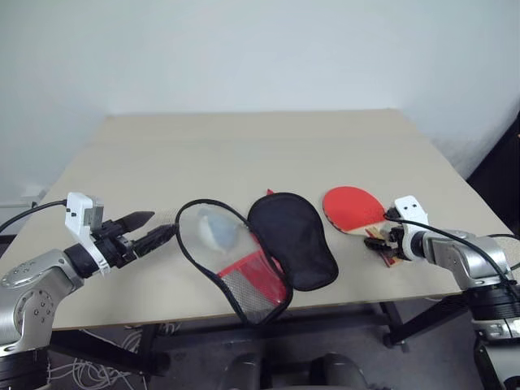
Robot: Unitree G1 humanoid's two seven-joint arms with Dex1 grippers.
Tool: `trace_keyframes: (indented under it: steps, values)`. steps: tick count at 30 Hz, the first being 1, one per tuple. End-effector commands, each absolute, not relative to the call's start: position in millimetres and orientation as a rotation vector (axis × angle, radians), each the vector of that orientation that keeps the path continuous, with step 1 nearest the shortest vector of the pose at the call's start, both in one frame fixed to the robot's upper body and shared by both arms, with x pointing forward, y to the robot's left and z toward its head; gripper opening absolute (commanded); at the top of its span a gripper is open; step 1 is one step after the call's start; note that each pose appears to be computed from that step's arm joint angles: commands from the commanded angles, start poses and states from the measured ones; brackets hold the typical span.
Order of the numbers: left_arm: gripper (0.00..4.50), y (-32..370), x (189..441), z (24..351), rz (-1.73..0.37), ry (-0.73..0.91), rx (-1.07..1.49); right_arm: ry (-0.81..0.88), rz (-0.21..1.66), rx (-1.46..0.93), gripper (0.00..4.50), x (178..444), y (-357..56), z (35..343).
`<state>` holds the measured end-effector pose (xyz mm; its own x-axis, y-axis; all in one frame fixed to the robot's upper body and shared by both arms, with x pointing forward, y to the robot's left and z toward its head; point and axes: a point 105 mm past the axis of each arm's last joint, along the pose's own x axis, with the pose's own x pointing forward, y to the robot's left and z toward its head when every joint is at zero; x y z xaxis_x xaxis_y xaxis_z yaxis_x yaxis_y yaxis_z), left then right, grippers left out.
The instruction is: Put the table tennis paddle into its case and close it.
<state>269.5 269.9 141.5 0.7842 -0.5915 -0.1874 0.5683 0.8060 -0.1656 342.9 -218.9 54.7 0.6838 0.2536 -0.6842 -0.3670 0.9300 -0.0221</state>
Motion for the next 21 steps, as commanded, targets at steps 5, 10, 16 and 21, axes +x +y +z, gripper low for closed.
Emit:
trace_keyframes:
  steps: [5, 10, 16, 21]
  values:
    - [4.50, 265.2, 259.9, 159.3, -0.700, 0.192, -0.064, 0.703, 0.250, -0.198, 1.53, 352.1, -232.5, 58.6]
    - [4.50, 265.2, 260.1, 157.9, -0.705, 0.195, -0.061, 0.626, 0.205, -0.138, 1.18, 358.6, -234.4, 80.0]
    - [4.50, 265.1, 261.9, 155.5, -0.714, 0.204, -0.060, 0.329, 0.447, 0.037, 1.18, 357.9, -161.8, 149.8]
    - [4.50, 263.5, 265.3, 155.7, -0.723, 0.202, -0.059, 0.386, 0.635, 0.054, 1.18, 328.5, -100.9, 145.8]
